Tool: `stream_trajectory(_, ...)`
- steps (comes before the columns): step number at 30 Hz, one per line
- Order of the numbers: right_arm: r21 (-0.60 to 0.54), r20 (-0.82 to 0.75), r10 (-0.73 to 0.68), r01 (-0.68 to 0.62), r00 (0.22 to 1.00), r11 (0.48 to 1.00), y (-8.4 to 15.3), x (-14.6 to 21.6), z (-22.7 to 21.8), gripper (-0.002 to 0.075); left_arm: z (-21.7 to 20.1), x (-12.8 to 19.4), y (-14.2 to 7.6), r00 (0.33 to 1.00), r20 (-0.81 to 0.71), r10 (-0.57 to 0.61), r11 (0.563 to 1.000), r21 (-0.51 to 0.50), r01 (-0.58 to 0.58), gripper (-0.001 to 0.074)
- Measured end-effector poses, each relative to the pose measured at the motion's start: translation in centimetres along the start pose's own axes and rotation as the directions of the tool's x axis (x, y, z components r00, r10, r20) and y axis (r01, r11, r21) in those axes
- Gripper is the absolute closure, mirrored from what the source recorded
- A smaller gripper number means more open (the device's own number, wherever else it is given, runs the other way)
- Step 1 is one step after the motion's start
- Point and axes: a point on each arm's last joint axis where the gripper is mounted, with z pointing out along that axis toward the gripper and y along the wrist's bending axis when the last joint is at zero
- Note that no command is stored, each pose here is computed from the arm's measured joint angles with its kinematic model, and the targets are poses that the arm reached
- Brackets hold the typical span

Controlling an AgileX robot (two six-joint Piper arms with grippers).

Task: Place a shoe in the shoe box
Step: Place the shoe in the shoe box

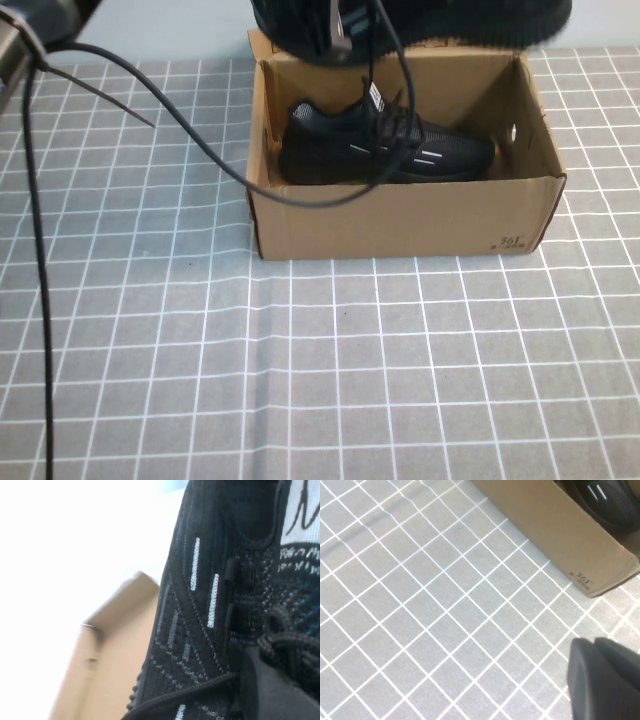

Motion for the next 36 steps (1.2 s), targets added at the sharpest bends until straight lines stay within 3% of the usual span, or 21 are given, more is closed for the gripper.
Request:
stream_trajectory(13, 0.0, 0.0, 0.001, -0.001, 1.0, 1.0, 0.0, 0.0, 0.0, 0.0742, 4.1, 4.1, -1.6, 0.997, -0.065, -0.05, 0.988, 0.146, 0.059, 0.0699)
stream_trajectory(20, -0.001, -0.001, 0.004, -0.004, 1.0, 1.0, 0.0, 0.0, 0.0, 0.0742, 5.3, 5.5, -3.0, 0.996, -0.083, -0.045, 0.958, 0.28, 0.067, 0.0699)
stream_trajectory(26, -0.001, -0.001, 0.005, -0.005, 1.0, 1.0, 0.0, 0.0, 0.0, 0.0742, 6.2, 7.0, -4.0, 0.991, -0.12, -0.052, 0.938, 0.336, 0.09, 0.0699)
stream_trajectory(31, 0.0, 0.0, 0.005, -0.005, 1.0, 1.0, 0.0, 0.0, 0.0, 0.0742, 6.3, 7.3, -4.1, 0.986, -0.147, -0.077, 0.935, 0.333, 0.123, 0.0701)
stream_trajectory(36, 0.003, 0.008, 0.003, -0.003, 1.0, 1.0, 0.1, 0.1, -0.3, 0.0742, 6.7, 7.3, -3.4, 0.981, -0.141, -0.134, 0.955, 0.247, 0.166, 0.0701)
